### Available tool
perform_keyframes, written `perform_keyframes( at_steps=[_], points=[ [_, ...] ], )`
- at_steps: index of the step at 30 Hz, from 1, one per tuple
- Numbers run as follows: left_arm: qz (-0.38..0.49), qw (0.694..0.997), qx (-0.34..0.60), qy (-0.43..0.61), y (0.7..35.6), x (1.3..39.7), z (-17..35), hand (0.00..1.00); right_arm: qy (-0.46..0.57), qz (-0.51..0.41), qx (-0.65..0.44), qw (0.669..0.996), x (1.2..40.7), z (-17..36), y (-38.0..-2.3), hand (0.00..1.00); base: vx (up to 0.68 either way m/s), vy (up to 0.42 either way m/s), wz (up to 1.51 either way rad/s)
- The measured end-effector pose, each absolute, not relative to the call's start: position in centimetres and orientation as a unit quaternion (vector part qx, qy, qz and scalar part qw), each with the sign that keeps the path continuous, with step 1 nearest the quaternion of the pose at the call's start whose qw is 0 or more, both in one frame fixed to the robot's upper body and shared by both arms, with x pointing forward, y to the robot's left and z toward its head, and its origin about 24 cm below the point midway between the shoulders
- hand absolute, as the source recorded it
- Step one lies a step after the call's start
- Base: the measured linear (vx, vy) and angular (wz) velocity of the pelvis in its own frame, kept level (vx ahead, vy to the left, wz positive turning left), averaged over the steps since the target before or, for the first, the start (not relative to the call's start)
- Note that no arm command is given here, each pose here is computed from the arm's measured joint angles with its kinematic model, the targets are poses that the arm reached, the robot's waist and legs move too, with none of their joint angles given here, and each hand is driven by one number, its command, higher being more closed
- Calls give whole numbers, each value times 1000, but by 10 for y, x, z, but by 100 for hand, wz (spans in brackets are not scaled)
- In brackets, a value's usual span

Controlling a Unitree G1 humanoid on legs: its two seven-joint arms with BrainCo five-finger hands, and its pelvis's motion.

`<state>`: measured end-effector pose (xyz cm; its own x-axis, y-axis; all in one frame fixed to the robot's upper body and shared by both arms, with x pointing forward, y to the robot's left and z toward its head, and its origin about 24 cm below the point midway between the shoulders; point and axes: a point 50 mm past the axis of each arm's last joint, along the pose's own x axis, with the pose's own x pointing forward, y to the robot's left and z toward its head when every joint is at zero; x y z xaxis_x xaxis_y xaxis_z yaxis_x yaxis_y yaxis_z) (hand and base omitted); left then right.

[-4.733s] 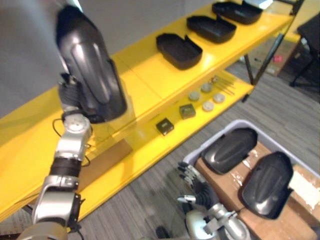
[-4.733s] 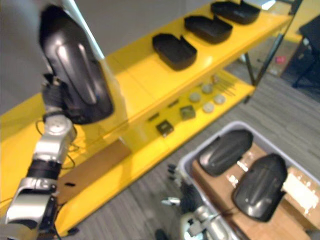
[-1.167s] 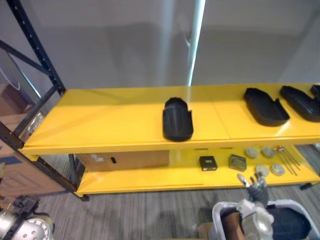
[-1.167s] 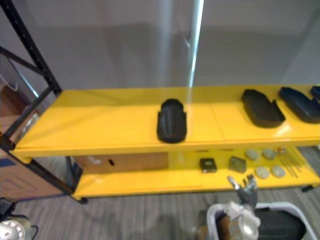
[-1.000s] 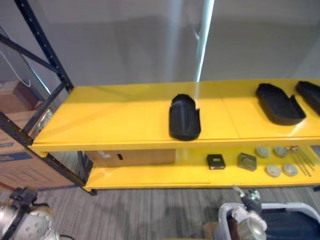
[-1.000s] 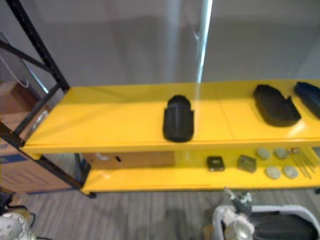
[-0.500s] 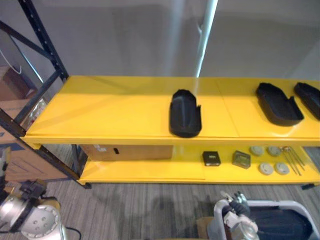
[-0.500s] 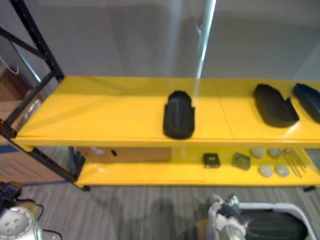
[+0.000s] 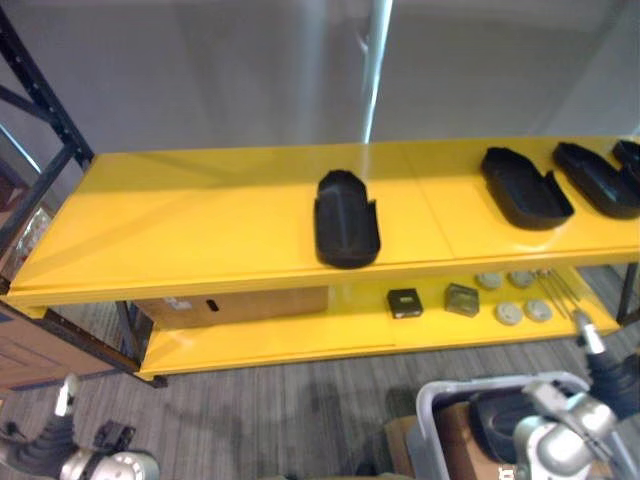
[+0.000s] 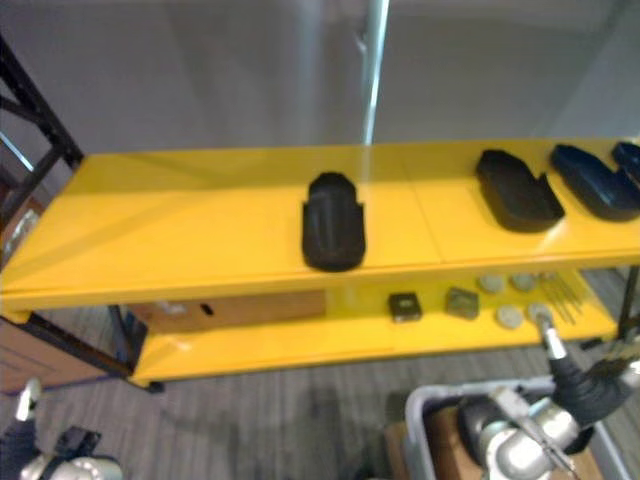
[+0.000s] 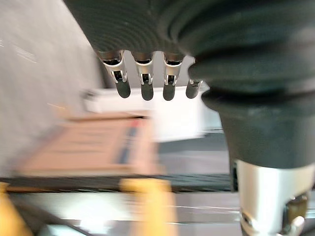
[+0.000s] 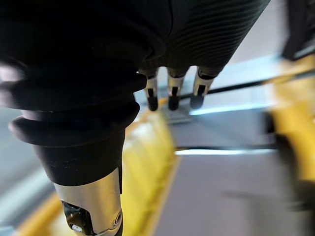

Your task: Walk over and take plastic housings, then place them on the shelf

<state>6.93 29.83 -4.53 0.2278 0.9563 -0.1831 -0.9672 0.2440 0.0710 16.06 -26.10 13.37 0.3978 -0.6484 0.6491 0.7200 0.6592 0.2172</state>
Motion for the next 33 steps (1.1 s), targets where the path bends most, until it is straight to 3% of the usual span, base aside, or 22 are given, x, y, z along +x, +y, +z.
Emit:
perform_keyframes(
  at_steps=[5, 9, 12, 21, 33],
  points=[
    [604, 743, -104, 269, 279, 36, -111, 0, -418, -261, -69, 868, 201, 167, -247, 0, 36, 28, 14],
    [577, 727, -128, 350, 265, 21, -132, 0, -317, -204, -61, 924, 241, 155, -248, 0, 17, -3, 11],
    [552, 724, -131, 393, 255, 17, -140, 0, -233, -209, -49, 949, 266, 137, -253, 0, -19, 2, 0],
    [459, 777, -77, 424, 247, 29, -144, 0, -91, -252, -98, 958, 327, 141, -289, 0, -73, 21, 9],
    [423, 796, -75, 427, 249, 39, -143, 0, -130, -224, -147, 955, 370, 210, -275, 0, -32, 17, 11]
  ],
)
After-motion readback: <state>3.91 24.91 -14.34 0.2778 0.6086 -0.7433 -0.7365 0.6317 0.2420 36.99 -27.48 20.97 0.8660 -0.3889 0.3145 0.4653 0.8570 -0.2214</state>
